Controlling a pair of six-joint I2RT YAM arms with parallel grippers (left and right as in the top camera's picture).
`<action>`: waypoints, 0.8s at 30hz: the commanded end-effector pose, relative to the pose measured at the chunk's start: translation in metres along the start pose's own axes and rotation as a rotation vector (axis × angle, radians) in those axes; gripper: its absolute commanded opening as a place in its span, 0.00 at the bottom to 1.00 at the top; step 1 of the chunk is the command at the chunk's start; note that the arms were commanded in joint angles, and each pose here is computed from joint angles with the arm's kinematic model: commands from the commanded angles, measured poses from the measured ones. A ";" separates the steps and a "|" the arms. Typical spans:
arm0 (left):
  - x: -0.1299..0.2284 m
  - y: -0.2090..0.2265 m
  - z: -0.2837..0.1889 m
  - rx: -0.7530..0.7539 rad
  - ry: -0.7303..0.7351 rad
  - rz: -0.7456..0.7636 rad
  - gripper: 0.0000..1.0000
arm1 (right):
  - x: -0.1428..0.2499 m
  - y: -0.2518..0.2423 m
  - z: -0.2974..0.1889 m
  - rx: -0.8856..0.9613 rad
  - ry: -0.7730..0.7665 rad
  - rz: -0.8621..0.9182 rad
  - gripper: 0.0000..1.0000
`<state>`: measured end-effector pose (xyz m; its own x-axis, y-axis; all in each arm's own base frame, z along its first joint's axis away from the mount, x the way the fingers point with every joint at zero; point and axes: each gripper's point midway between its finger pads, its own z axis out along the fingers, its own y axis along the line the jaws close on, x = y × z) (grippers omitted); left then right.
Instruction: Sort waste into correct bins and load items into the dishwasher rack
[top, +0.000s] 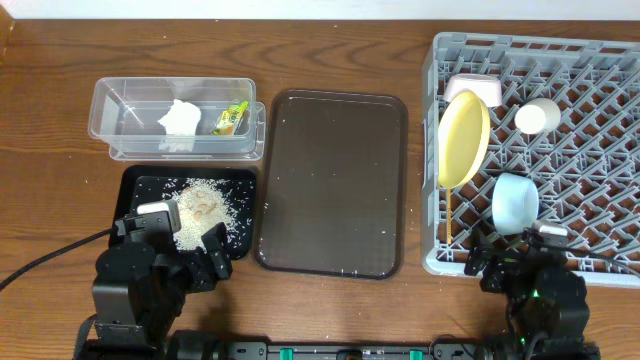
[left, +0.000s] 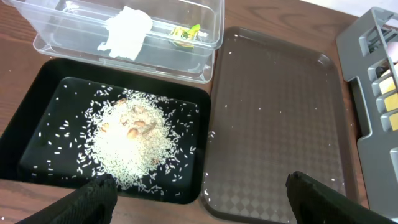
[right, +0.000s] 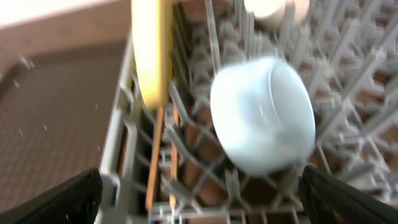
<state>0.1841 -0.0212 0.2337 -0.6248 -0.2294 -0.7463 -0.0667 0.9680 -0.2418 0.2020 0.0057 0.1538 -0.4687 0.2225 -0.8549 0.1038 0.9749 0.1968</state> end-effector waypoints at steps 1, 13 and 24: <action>0.000 0.002 0.001 -0.012 -0.003 -0.003 0.90 | -0.004 0.002 0.005 -0.018 -0.089 -0.036 0.99; 0.000 0.002 0.001 -0.012 -0.003 -0.003 0.90 | -0.049 0.015 0.017 -0.108 -0.484 -0.051 0.99; 0.000 0.002 0.001 -0.012 -0.003 -0.003 0.90 | -0.022 0.031 0.033 -0.164 -0.440 -0.335 0.99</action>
<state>0.1840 -0.0212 0.2331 -0.6259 -0.2293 -0.7454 -0.0670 0.9681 -0.2415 0.2460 0.0199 0.1777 0.0016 0.0222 -0.9998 -0.0725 0.9971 0.0220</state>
